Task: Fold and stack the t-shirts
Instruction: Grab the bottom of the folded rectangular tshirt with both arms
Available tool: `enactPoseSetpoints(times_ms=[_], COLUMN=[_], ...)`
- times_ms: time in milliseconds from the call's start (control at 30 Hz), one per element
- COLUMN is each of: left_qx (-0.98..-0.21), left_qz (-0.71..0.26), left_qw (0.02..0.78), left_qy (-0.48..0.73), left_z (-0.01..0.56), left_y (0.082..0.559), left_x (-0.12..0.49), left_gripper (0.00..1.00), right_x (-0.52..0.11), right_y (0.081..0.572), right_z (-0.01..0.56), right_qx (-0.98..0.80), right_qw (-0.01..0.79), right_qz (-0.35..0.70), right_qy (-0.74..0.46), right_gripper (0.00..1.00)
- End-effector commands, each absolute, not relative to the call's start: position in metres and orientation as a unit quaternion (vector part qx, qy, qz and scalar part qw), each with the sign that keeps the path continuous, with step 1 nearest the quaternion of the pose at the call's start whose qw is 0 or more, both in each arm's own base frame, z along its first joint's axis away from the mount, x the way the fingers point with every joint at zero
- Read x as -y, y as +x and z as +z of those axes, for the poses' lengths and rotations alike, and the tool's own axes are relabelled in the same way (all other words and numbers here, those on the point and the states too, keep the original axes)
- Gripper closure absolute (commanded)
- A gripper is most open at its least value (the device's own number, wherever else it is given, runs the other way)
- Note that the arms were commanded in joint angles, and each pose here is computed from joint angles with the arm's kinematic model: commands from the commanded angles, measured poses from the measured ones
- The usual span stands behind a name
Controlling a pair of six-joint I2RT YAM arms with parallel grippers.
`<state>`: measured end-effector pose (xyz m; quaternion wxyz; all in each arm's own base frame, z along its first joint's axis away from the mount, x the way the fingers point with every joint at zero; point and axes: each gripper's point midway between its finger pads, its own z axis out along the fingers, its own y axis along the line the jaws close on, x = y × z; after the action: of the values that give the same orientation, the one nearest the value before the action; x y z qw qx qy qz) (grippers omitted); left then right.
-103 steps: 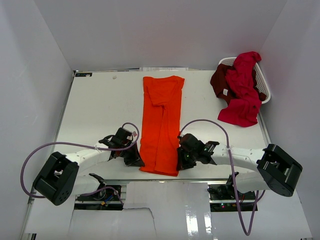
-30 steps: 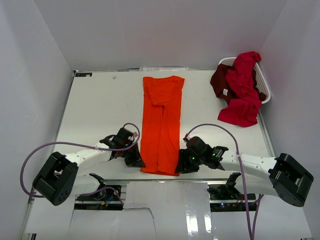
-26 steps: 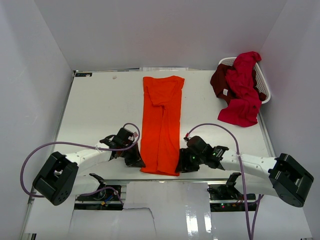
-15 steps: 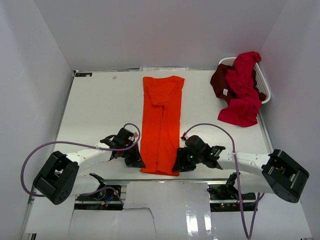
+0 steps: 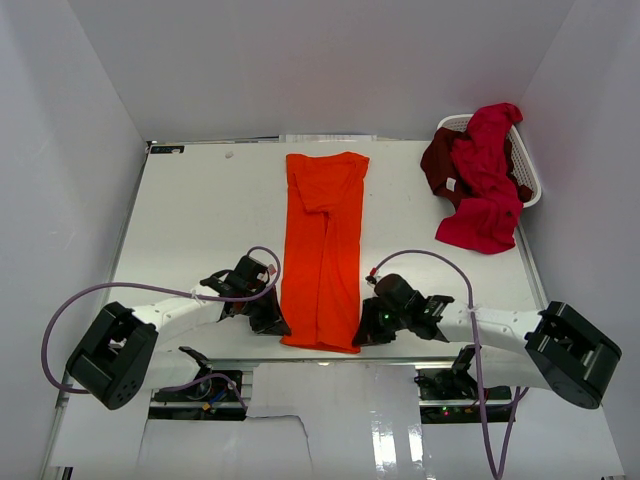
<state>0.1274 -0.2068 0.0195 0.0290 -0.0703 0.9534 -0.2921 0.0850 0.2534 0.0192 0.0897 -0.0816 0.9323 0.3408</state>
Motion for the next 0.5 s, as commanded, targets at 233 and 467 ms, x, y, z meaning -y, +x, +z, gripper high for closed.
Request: enactPoseSetpoints(times_ms=[233,467], left_qx=[-0.941,-0.939], left_qz=[-0.331,-0.336], left_qw=[0.039,0.046], left_qy=[-0.066,-0.064], left_z=[0.046,0.058], left_y=[0.136,0.142], left_x=[0.223,0.227], left_gripper=[1.0,1.0], right_x=[-0.259,-0.264], right_y=[0.089,0.093], right_z=[0.036,0.048], right_qx=[-0.93,-0.927], right_qw=[0.092,0.099], right_qz=[0.341,0.347], right_qy=[-0.097,-0.106], right_gripper=[0.92,0.92])
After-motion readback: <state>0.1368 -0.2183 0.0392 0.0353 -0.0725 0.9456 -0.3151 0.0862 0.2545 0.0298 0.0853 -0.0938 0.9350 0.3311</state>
